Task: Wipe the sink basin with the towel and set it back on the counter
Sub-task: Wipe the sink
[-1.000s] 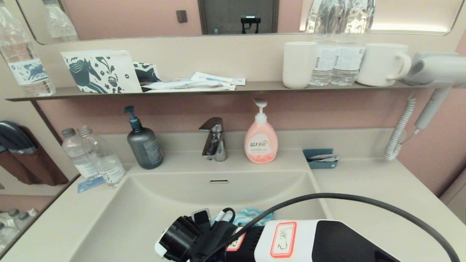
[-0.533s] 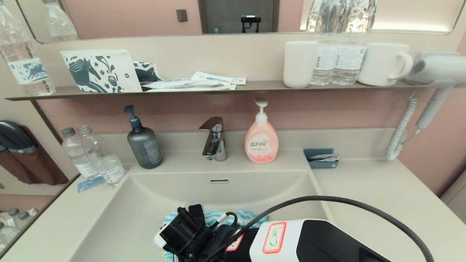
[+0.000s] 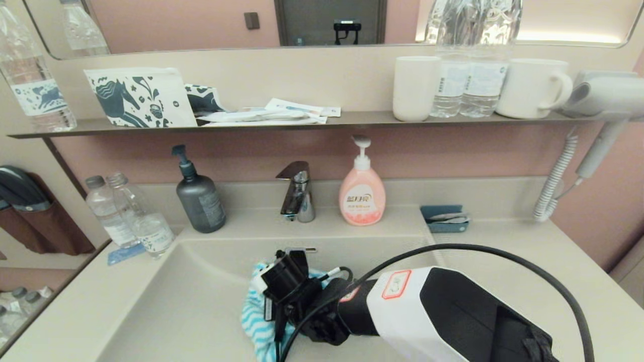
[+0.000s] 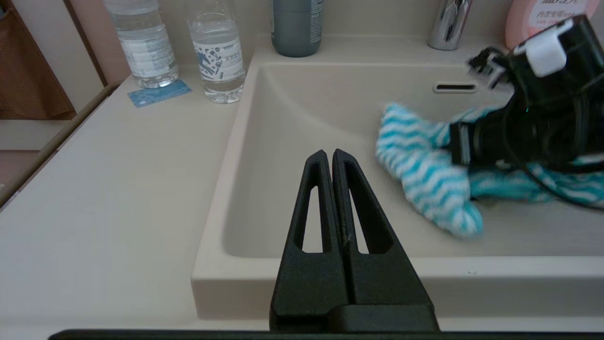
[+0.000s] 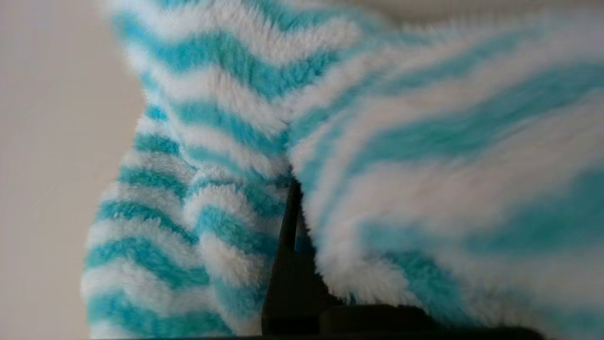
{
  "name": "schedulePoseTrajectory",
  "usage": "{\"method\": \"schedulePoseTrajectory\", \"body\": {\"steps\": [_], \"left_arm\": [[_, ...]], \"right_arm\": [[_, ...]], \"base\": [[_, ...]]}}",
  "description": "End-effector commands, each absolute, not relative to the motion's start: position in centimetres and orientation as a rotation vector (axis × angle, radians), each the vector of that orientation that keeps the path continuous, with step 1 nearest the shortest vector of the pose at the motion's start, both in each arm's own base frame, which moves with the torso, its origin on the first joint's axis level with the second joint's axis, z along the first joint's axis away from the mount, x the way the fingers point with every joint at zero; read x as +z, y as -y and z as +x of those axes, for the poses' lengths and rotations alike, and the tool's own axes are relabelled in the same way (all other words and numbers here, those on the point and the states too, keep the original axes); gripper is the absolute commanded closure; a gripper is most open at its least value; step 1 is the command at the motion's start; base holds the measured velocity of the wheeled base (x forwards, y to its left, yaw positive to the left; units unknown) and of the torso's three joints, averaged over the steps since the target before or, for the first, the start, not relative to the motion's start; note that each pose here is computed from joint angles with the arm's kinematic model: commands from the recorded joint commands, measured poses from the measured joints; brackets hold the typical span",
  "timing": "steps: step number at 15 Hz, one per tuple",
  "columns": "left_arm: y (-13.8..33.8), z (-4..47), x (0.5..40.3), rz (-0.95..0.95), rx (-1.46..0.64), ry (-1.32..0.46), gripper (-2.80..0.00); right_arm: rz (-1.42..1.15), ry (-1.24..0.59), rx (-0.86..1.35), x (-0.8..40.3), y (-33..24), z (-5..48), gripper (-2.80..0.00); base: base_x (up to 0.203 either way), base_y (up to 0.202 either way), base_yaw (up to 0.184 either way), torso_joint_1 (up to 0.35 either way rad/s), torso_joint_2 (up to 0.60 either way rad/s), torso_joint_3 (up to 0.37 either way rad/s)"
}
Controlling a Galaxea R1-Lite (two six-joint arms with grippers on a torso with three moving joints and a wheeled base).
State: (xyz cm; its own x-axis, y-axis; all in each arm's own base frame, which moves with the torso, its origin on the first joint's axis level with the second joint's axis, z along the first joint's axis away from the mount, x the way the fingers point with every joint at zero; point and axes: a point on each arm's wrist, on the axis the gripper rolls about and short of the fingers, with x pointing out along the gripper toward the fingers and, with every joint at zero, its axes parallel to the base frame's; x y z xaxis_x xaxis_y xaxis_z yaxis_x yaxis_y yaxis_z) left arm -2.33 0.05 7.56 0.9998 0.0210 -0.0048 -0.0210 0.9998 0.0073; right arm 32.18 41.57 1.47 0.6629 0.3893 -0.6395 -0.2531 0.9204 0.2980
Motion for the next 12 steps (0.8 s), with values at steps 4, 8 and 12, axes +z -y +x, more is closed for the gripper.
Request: {"method": "schedulePoseTrajectory", "body": {"steps": [4, 8, 12], "left_arm": [[0.0, -2.3, 7.6, 0.008, 0.022, -0.006, 0.0], [0.0, -2.3, 7.6, 0.008, 0.021, -0.006, 0.0], [0.0, -2.3, 7.6, 0.008, 0.022, -0.006, 0.0]], "right_arm": [[0.205, -0.739, 0.242, 4.4, -38.3, 34.6, 0.0], [0.164, -0.807, 0.152, 4.8, -36.0, 33.5, 0.0], [0.12, -0.843, 0.064, 5.4, -32.4, 32.9, 0.0]], "base": [[0.0, 0.0, 0.0, 0.0, 0.0, 0.0], [0.0, 0.0, 0.0, 0.0, 0.0, 0.0], [0.0, 0.0, 0.0, 0.0, 0.0, 0.0]]}}
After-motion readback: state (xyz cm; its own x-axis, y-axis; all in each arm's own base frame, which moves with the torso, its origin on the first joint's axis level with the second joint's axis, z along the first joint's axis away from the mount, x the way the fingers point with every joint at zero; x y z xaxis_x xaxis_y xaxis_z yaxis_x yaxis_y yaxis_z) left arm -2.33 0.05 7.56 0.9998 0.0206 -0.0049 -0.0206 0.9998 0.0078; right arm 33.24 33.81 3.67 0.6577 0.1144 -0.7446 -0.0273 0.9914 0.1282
